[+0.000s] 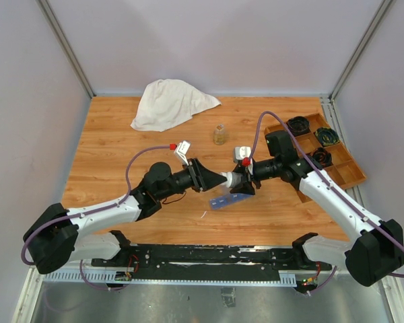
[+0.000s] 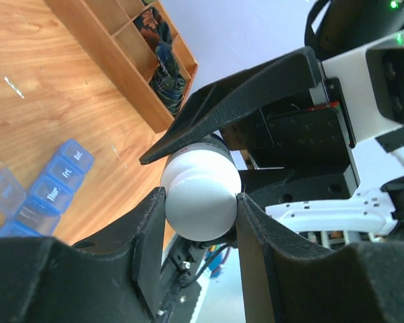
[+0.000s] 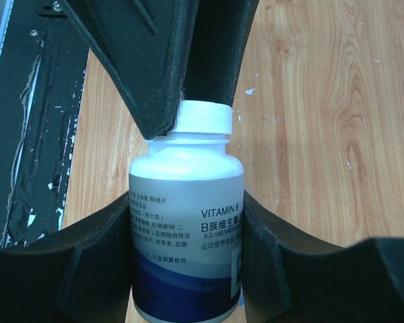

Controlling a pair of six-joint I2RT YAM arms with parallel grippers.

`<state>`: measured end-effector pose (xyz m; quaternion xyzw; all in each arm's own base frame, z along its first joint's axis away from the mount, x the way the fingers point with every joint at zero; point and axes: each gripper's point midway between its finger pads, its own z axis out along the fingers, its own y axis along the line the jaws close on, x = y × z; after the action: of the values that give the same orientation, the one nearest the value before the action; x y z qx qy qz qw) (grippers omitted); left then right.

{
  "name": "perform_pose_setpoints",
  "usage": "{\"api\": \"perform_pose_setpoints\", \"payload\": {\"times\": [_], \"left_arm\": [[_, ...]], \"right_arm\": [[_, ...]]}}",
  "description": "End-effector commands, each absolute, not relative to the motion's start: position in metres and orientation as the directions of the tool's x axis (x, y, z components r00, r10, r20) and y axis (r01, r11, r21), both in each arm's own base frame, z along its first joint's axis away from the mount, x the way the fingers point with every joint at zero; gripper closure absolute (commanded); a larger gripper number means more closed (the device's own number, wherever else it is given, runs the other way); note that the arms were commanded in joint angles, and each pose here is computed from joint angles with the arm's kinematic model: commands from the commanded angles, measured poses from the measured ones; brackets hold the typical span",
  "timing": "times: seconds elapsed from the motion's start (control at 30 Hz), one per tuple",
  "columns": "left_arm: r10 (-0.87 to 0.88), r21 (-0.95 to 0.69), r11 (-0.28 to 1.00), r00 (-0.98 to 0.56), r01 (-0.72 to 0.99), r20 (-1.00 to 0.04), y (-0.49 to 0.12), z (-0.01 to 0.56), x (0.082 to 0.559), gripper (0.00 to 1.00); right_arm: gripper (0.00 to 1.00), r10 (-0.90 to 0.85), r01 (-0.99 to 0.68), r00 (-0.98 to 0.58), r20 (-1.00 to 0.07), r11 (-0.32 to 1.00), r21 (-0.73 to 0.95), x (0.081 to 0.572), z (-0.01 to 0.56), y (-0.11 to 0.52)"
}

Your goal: Sort the pills into containers

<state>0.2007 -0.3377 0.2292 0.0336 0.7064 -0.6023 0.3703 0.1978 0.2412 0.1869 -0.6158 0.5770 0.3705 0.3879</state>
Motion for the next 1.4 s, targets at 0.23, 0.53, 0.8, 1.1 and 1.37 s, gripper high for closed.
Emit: {"api": "perform_pose_setpoints", "payload": {"times": [0.23,0.53,0.8,1.1,1.37], "left_arm": [[-0.547,-0.947,0.201,-0.774,0.249,-0.32,-0.333,0.255,0.217,0.88],[-0.57,-0.979,0.15,-0.797,0.135,-0.197,-0.333,0.255,0.219,0.86],[-0.597,-0.993,0.089,-0.795,0.072,-0.111,-0.325,0.257,0.225,0.87],[-0.553,-0.993,0.064,-0.825,0.099,-0.118,-0.332,0.261,0.22,0.82],[-0.519,-0.988,0.069,-0.841,0.137,-0.153,-0.336,0.26,0.215,0.45]], "right_arm": [[0.99,-0.424,-0.998,0.057,-0.904,-0.028,-0.05,0.199,0.191,0.24],[0.99,-0.424,-0.998,0.056,-0.904,-0.029,-0.049,0.199,0.191,0.24],[0.99,-0.427,-0.998,0.061,-0.902,-0.028,-0.055,0.199,0.19,0.24],[0.99,-0.426,-0.998,0.059,-0.903,-0.032,-0.05,0.199,0.189,0.24],[0.99,-0.428,-0.998,0.057,-0.902,-0.031,-0.048,0.199,0.188,0.24]]}}
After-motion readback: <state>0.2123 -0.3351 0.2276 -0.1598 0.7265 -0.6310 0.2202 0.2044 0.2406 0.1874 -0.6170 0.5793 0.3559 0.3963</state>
